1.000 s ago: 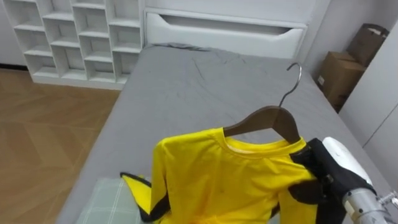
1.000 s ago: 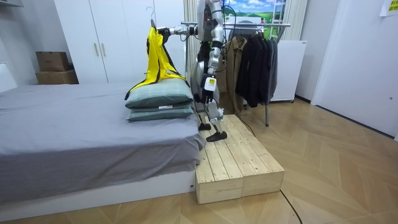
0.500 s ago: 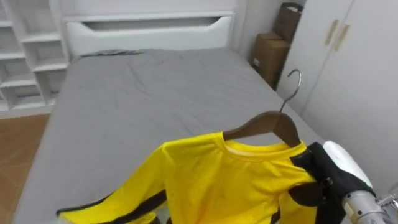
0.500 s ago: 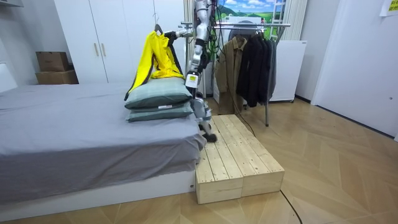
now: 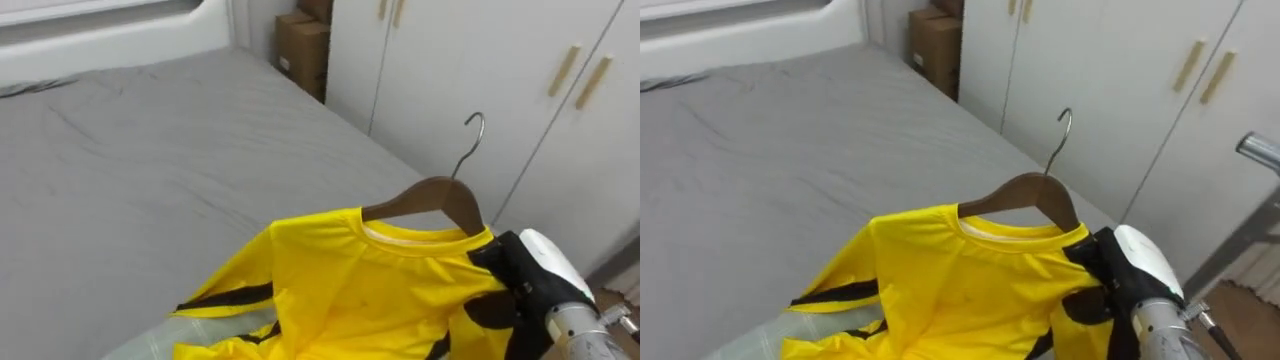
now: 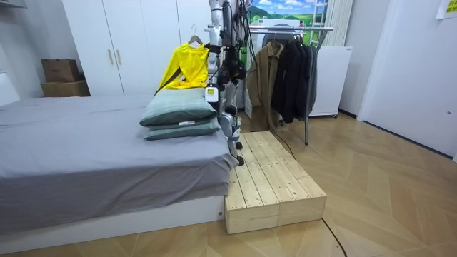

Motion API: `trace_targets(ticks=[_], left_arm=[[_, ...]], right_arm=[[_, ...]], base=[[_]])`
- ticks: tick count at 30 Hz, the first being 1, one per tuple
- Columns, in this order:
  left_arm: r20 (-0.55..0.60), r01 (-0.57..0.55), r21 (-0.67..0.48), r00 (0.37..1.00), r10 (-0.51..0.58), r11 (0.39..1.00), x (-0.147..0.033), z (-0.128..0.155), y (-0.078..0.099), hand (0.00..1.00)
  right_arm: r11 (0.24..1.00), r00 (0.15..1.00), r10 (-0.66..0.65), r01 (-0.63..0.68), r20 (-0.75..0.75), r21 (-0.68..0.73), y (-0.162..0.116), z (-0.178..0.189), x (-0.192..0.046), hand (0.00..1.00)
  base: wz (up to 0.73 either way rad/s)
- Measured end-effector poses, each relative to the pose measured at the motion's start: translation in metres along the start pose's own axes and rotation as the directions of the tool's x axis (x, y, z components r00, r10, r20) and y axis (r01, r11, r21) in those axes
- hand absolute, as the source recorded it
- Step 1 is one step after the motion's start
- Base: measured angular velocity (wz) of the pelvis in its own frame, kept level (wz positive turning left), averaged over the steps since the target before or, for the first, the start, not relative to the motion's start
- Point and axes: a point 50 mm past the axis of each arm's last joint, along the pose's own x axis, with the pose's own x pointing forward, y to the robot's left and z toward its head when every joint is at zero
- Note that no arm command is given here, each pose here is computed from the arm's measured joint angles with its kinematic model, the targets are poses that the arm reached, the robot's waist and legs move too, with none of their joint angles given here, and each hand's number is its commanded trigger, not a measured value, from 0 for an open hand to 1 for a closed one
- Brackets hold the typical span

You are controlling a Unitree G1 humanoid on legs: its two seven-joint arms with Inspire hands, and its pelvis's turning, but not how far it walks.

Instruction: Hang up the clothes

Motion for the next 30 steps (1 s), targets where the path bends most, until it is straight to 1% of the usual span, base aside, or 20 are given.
trace_targets(ticks=[1, 4, 7, 8, 9, 10, 11, 13, 15, 20, 24, 28, 30], left_arm=[[-0.007, -0.006, 0.0, 1.0, 0.006, 1.0, 0.0, -0.001, 0.0, 0.0], [-0.047, -0.039, -0.035, 0.998, 0.037, 0.999, 0.0, -0.007, 0.003, 0.0], [-0.103, -0.054, -0.014, 0.993, 0.052, 0.998, 0.0, -0.012, 0.001, 0.0], [-0.117, -0.07, -0.007, 0.991, 0.069, 0.998, 0.0, -0.013, 0.005, 0.0], [-0.117, -0.097, -0.026, 0.989, 0.094, 0.995, 0.0, -0.011, 0.011, 0.0], [-0.119, -0.108, -0.043, 0.988, 0.102, 0.993, 0.0, -0.011, 0.012, 0.0], [-0.141, -0.122, -0.07, 0.984, 0.112, 0.99, -0.001, -0.016, 0.012, 0.0], [-0.165, -0.144, -0.071, 0.978, 0.131, 0.987, -0.001, -0.019, 0.015, 0.0], [-0.168, -0.159, -0.075, 0.975, 0.145, 0.984, -0.001, -0.016, 0.016, 0.0], [-0.173, -0.16, -0.068, 0.974, 0.146, 0.985, -0.002, -0.011, 0.015, 0.0], [-0.175, -0.167, -0.038, 0.972, 0.158, 0.985, -0.002, -0.012, 0.015, 0.0], [-0.168, -0.187, -0.035, 0.969, 0.179, 0.982, -0.002, -0.009, 0.018, 0.0], [-0.165, -0.202, -0.002, 0.966, 0.199, 0.979, -0.002, -0.01, 0.018, 0.0]], right_arm=[[1.0, 1.0, 0.002, -0.002, 0.002, 0.002, 0.001, 0.001, 0.0, 1.0], [1.0, 1.0, 0.023, -0.023, 0.013, -0.008, 0.008, 0.006, 0.004, 1.0], [0.999, 0.997, 0.032, -0.032, -0.07, -0.007, 0.014, -0.006, 0.003, 1.0], [0.999, 0.996, 0.038, -0.039, -0.086, -0.008, 0.016, -0.006, 0.004, 1.0], [0.999, 0.997, 0.043, -0.043, -0.069, 0.009, 0.02, 0.001, 0.007, 1.0], [0.999, 0.997, 0.049, -0.048, -0.054, 0.014, 0.02, 0.006, 0.009, 1.0], [0.997, 0.998, 0.069, -0.068, -0.014, 0.027, 0.022, 0.017, 0.013, 1.0], [0.996, 0.996, 0.082, -0.083, 0.037, 0.041, 0.022, 0.031, 0.018, 1.0], [0.997, 0.996, 0.064, -0.067, 0.065, 0.04, 0.016, 0.04, 0.022, 1.0], [0.998, 0.996, 0.054, -0.055, 0.077, 0.013, 0.013, 0.049, 0.022, 1.0], [0.998, 0.995, 0.057, -0.059, 0.078, 0.018, 0.013, 0.049, 0.022, 1.0], [0.997, 0.995, 0.067, -0.069, 0.08, 0.019, 0.014, 0.049, 0.022, 1.0], [0.996, 0.993, 0.089, -0.091, 0.082, 0.016, 0.014, 0.049, 0.022, 1.0]], base=[[-1.18], [-1.89], [-0.82], [-0.7], [-0.66], [-0.76], [-0.92], [-0.81], [-0.38], [-0.09], [-0.03], [0.04], [-0.17]])
